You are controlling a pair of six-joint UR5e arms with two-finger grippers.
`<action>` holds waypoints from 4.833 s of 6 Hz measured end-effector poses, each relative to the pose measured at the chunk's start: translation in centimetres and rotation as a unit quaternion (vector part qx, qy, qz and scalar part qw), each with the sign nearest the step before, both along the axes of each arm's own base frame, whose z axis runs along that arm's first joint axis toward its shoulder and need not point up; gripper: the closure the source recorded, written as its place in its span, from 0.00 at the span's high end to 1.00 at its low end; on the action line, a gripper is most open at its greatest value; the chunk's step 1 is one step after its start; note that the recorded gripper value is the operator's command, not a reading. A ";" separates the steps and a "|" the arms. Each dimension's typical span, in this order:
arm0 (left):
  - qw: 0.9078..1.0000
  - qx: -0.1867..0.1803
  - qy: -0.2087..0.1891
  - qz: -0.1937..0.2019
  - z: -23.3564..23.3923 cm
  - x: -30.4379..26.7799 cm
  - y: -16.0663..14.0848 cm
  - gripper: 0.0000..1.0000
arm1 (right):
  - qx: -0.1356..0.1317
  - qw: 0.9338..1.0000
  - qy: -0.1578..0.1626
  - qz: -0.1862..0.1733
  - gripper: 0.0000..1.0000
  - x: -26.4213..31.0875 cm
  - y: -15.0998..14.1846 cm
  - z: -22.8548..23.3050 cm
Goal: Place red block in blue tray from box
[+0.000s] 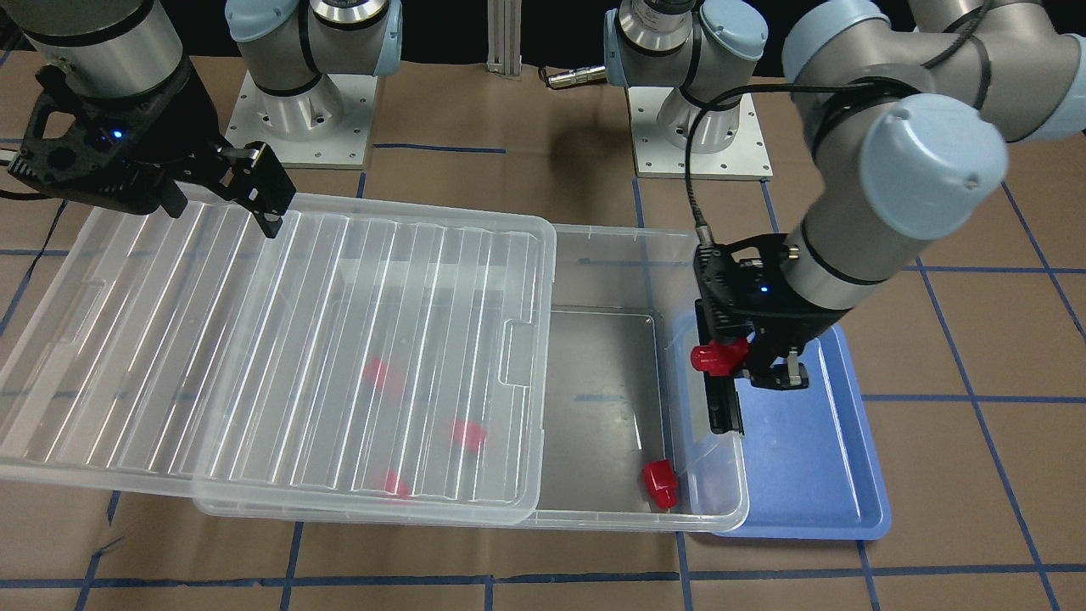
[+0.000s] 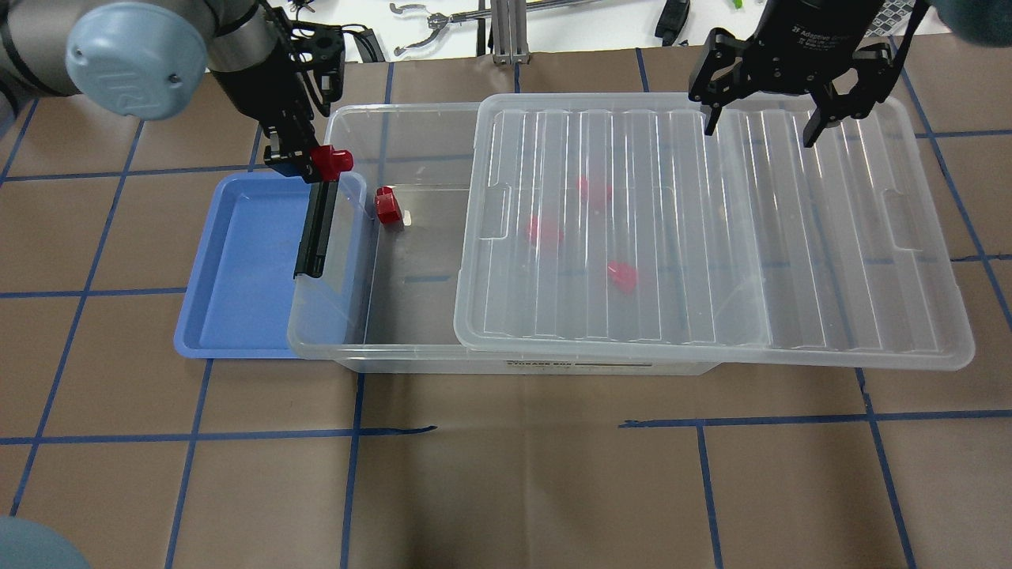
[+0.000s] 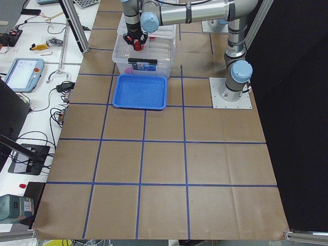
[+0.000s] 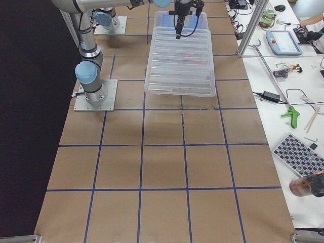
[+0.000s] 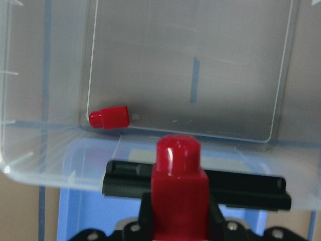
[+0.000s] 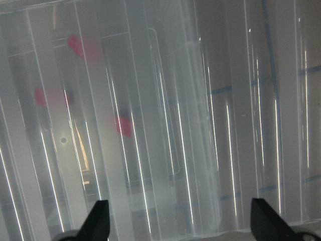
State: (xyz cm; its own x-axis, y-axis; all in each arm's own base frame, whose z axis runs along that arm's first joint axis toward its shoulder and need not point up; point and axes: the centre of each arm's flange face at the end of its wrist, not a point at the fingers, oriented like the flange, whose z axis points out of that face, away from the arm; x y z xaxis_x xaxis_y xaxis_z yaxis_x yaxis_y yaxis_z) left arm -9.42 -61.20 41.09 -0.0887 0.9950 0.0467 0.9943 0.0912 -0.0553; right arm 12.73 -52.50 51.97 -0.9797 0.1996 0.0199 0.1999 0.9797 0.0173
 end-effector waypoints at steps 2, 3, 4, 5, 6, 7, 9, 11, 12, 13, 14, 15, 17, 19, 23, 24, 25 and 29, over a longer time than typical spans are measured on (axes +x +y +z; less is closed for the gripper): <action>1.000 0.005 0.014 -0.013 -1.0 8.1 -0.8 0.00 | 0.014 0.999 0.004 0.029 1.00 -5.2 -0.9 -1.0; 1.000 0.019 0.005 -0.019 -2.8 10.3 -0.4 0.01 | 0.024 0.999 0.001 0.041 1.00 -9.8 -1.3 -2.0; 0.999 0.029 -0.014 -0.026 -5.3 11.5 0.1 0.03 | 0.039 0.998 -0.001 0.053 1.00 -15.3 -1.1 -3.6; 0.999 0.028 -0.024 -0.032 -8.4 12.0 0.6 0.02 | 0.049 0.997 0.002 0.064 1.00 -20.7 -0.7 -5.6; 0.999 0.022 -0.029 -0.038 -11.6 12.2 1.2 0.02 | 0.052 0.996 0.015 0.068 1.00 -25.4 -0.3 -7.7; 0.998 0.014 -0.032 -0.045 -14.9 12.3 1.8 0.02 | 0.061 0.995 0.034 0.064 1.00 -29.3 0.3 -10.2; 0.998 -0.002 -0.035 -0.058 -19.8 12.5 2.3 0.80 | 0.081 0.994 0.057 0.045 1.00 -32.9 1.0 -14.3; 0.998 -0.003 -0.033 -0.057 -20.6 12.6 2.4 0.99 | 0.092 0.994 0.056 -0.001 1.00 -33.0 1.6 -16.6; 0.998 -0.004 -0.033 -0.056 -20.4 12.6 2.2 0.99 | 0.095 0.994 0.052 -0.008 1.00 -32.7 1.8 -17.0; 0.998 -0.004 -0.034 -0.051 -19.4 12.5 2.1 0.99 | 0.096 0.994 0.047 -0.007 1.00 -32.3 2.1 -17.2; 0.999 0.004 -0.032 -0.038 -16.9 12.0 2.0 0.99 | 0.094 0.995 0.037 -0.005 1.00 -31.8 2.2 -17.4; 0.999 0.019 -0.029 -0.020 -12.9 11.4 1.9 0.99 | 0.088 0.996 0.023 -0.004 1.00 -31.3 2.2 -17.5; 0.999 0.050 -0.022 0.002 -3.8 10.7 2.2 0.99 | 0.082 0.997 0.008 0.001 1.00 -30.4 2.0 -17.6; 0.999 0.042 -0.028 0.019 4.1 10.4 3.4 0.99 | 0.079 0.997 -0.002 0.010 1.00 -29.1 1.7 -17.7; 0.990 0.018 -0.038 0.135 8.0 8.7 5.3 0.99 | 0.078 0.996 -0.001 0.034 1.00 -25.9 1.3 -17.6; 0.984 0.016 -0.040 0.170 8.3 6.3 5.6 0.99 | 0.077 0.996 0.001 0.042 1.00 -24.8 1.0 -17.5; 0.976 0.014 -0.044 0.214 8.5 3.0 6.0 0.99 | 0.075 0.996 0.002 0.049 1.00 -23.9 0.9 -17.3; 0.883 0.018 -0.064 0.464 8.0 -6.0 8.1 0.99 | 0.067 0.996 -0.015 0.056 1.00 -21.5 0.5 -17.4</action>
